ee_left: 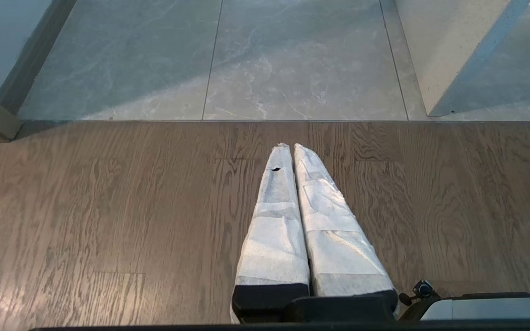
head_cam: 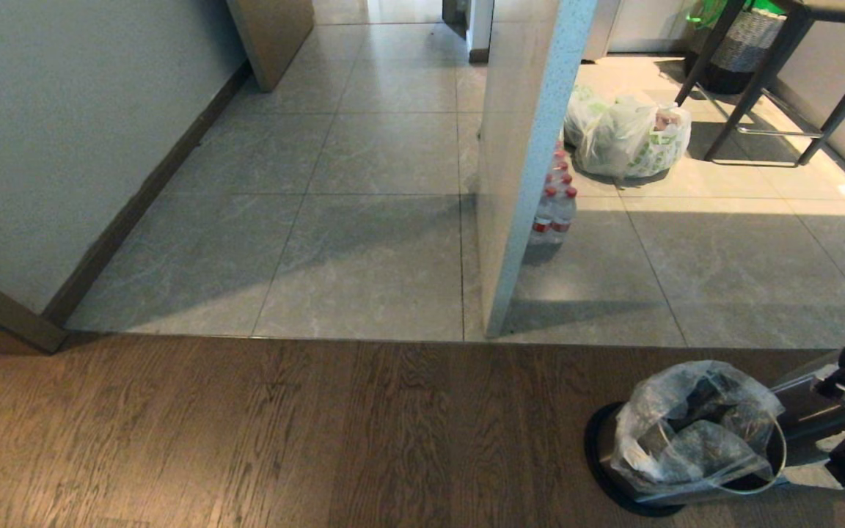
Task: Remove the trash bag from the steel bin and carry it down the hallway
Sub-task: Pick up the trash bag
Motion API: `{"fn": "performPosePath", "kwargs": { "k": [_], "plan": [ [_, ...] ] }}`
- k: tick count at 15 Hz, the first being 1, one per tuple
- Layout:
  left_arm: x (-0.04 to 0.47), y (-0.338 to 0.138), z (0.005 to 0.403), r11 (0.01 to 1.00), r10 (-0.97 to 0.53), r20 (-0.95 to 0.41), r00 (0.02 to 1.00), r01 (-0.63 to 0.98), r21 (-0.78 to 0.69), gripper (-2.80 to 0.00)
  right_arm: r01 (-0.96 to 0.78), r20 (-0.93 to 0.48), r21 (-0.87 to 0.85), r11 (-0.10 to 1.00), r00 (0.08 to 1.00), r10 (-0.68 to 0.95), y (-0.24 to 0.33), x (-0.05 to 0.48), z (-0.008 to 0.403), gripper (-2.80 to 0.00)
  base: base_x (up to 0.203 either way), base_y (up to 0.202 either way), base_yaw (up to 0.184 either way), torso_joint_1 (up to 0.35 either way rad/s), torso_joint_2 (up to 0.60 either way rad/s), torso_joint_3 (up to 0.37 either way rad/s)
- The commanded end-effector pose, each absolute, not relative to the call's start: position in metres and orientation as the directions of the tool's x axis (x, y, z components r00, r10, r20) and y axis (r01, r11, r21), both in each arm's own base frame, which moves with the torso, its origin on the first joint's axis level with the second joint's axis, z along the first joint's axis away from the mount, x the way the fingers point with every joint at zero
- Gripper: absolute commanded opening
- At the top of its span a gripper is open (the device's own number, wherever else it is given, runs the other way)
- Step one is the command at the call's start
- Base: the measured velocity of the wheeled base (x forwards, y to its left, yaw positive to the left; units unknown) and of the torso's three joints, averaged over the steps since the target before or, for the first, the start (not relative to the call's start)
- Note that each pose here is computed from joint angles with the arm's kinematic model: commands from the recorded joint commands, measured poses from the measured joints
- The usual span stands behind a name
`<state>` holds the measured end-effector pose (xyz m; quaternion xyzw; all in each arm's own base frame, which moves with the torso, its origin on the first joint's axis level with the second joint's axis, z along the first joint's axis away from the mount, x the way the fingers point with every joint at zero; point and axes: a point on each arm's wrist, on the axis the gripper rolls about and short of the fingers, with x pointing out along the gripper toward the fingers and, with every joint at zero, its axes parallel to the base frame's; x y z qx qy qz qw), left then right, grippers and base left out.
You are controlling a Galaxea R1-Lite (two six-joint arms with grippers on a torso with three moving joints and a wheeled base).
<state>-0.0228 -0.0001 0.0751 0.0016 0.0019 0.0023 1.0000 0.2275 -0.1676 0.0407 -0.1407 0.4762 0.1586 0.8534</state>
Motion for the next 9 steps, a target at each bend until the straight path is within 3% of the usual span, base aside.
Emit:
{"fn": "performPosePath", "kwargs": {
  "k": [1,9],
  "plan": [
    [-0.023,0.000,0.074,1.000,0.005,-0.006,1.000,-0.005,0.003,-2.80,-0.418,-0.864,-0.074,0.906,0.480,0.151,-0.170,0.228,0.032,0.00,0.000,0.000,0.000,0.000,0.00,0.000],
    [-0.023,0.000,0.074,1.000,0.006,-0.008,1.000,-0.006,0.003,-2.80,-0.446,-0.875,-0.035,0.894,0.446,0.189,-0.176,0.241,0.010,0.00,0.000,0.000,0.000,0.000,0.00,0.000]
  ]
}}
